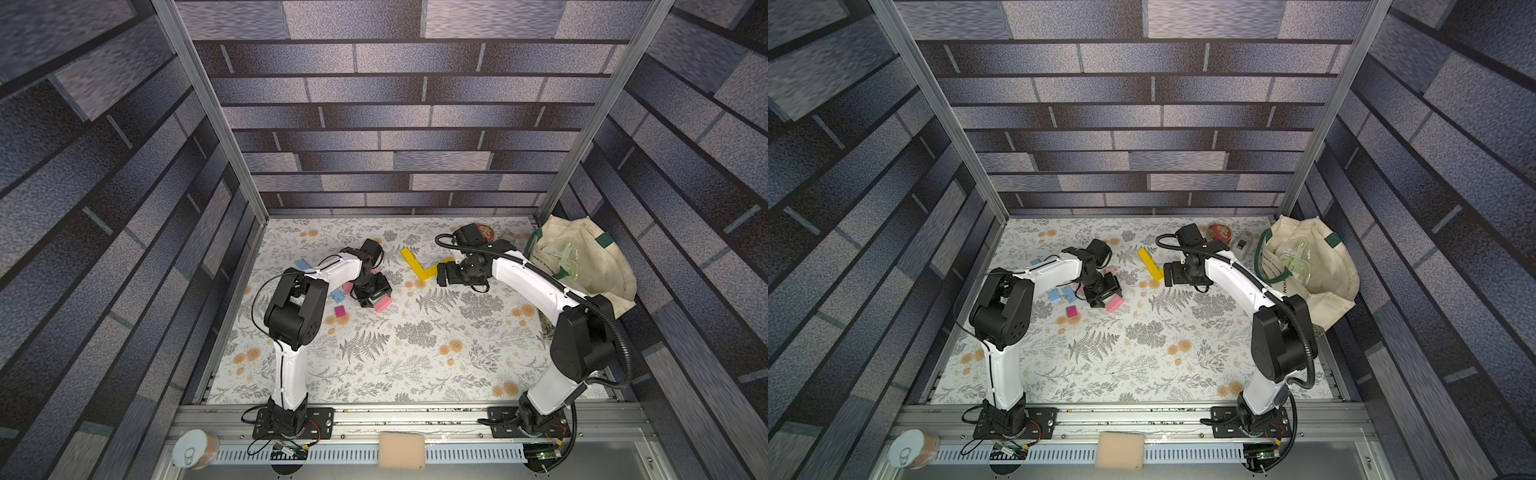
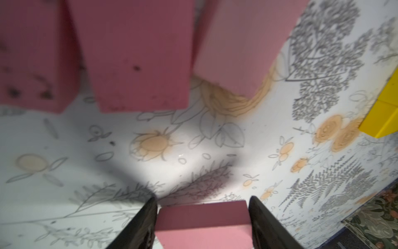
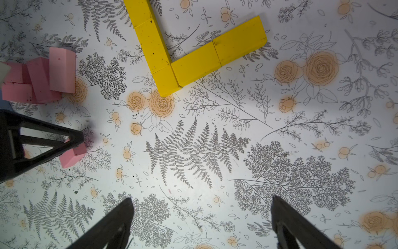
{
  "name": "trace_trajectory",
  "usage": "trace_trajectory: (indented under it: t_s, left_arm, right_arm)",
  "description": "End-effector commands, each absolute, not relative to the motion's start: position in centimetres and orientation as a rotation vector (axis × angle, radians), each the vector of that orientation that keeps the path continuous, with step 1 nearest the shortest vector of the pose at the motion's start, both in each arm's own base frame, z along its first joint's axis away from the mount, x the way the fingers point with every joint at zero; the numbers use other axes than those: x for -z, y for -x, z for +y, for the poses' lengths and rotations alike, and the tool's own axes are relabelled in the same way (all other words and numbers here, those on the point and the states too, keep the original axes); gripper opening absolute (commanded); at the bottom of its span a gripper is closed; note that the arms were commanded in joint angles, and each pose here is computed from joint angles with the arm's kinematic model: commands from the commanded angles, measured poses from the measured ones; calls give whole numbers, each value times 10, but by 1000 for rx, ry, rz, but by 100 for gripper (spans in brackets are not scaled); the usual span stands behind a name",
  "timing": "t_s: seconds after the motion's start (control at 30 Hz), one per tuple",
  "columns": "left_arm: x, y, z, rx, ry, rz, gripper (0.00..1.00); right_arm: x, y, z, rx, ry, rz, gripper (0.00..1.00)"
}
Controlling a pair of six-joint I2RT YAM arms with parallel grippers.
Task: Assemble the letter v with building blocks
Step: Place the building block at the center of the board, then adjust the building block at the center of the board.
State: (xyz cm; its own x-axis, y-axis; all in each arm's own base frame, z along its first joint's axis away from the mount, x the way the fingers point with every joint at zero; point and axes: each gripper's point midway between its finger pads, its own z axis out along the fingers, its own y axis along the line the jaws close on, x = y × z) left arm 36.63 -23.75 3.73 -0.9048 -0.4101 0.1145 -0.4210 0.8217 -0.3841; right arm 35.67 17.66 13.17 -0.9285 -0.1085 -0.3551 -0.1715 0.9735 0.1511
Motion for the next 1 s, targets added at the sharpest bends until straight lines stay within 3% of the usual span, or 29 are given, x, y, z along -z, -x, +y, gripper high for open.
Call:
trace_trajectory:
  t_s: [0.0, 0.2, 0.27, 0.37, 0.5, 0.77, 0.97]
  left_arm:
    - [-22, -388, -261, -669, -893, -2918, 78]
    - [-57, -411, -257, -731, -956, -2977, 85]
    - [-89, -421, -236, -805, -975, -3020, 88]
    - [-152, -431, -184, -923, -995, -3134, 100]
    - [-195, -417, -135, -1137, -954, -3143, 100]
    - [-165, -360, -111, -1328, -952, -3039, 100]
    - [-159, -338, -112, -1435, -881, -3021, 100]
  right_arm:
    - [-146, -354, 172, -253, 178, 2756, 100]
    - [-144, -351, 155, -164, -19, 2768, 100]
    - [-139, -347, 158, -197, -103, 2771, 100]
    - [-135, -343, 174, -211, -183, 2756, 100]
    - [-126, -341, 219, -217, -185, 2774, 100]
    - [-83, -341, 320, -264, -344, 2845, 91]
    - [-56, -346, 342, -217, -493, 2867, 88]
